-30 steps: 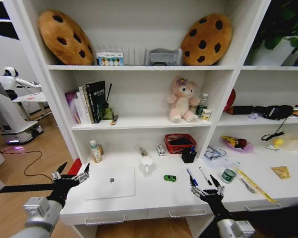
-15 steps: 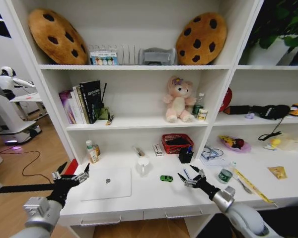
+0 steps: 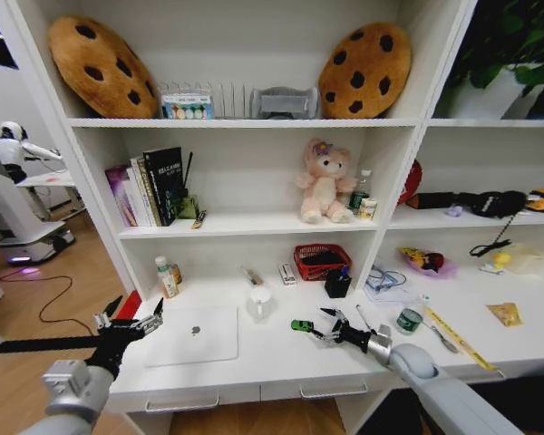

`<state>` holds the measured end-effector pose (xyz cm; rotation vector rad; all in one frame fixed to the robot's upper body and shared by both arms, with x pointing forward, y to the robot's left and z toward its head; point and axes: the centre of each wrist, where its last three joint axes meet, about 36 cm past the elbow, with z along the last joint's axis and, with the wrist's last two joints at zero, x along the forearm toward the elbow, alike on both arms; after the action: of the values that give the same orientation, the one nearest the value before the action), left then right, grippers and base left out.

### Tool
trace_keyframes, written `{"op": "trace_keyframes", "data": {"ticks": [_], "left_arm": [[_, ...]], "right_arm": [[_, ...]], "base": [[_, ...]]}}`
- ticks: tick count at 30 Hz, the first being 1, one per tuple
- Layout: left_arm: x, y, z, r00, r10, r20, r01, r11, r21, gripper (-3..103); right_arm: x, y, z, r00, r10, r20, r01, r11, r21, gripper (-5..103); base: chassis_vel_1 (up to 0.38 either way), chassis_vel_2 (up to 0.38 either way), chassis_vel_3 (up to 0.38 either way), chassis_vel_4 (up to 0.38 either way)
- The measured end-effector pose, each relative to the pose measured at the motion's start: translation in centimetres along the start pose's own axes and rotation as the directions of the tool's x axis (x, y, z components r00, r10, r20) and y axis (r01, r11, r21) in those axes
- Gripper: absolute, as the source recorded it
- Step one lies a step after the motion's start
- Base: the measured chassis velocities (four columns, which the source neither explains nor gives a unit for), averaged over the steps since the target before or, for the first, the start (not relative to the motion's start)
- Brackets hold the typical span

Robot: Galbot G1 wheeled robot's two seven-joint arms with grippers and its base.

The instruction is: Organize the objects on the table.

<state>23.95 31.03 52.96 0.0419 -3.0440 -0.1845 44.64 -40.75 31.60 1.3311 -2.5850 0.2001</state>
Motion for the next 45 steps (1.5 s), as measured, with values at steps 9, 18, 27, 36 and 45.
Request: {"op": "trace_keyframes", "data": {"ticks": [9,18,27,36,45], "left_arm": [[0.0,0.0,0.0,1.0,0.0,0.0,0.0,1.0,0.0,100],[0.0,0.0,0.0,1.0,0.0,0.0,0.0,1.0,0.0,100],[0.0,0.0,0.0,1.0,0.0,0.0,0.0,1.0,0.0,100],[0.0,0.0,0.0,1.0,0.0,0.0,0.0,1.0,0.0,100],[0.0,0.0,0.0,1.0,0.0,0.0,0.0,1.0,0.0,100]], "right_arm": [[-1.8,-0.8,0.2,0.995,-0.095,-0.027,0.095,0.995,0.007,100],[-2.3,-1.3,0.7,0.994,-0.106,-0.038,0.106,0.994,0.002,89],[-2.0,-1.0,1.0,0.994,-0.105,-0.032,0.105,0.994,-0.004,51],[-1.8,-1.1,0.4,0.994,-0.108,-0.021,0.108,0.994,0.006,36],[1.1,-1.7,-3.1,0.997,-0.063,0.042,0.061,0.997,0.049,36]], "base": [[0.0,0.0,0.0,0.0],[0.0,0.0,0.0,0.0],[0.0,0.0,0.0,0.0],[0.0,0.0,0.0,0.0],[0.0,0.0,0.0,0.0]]}}
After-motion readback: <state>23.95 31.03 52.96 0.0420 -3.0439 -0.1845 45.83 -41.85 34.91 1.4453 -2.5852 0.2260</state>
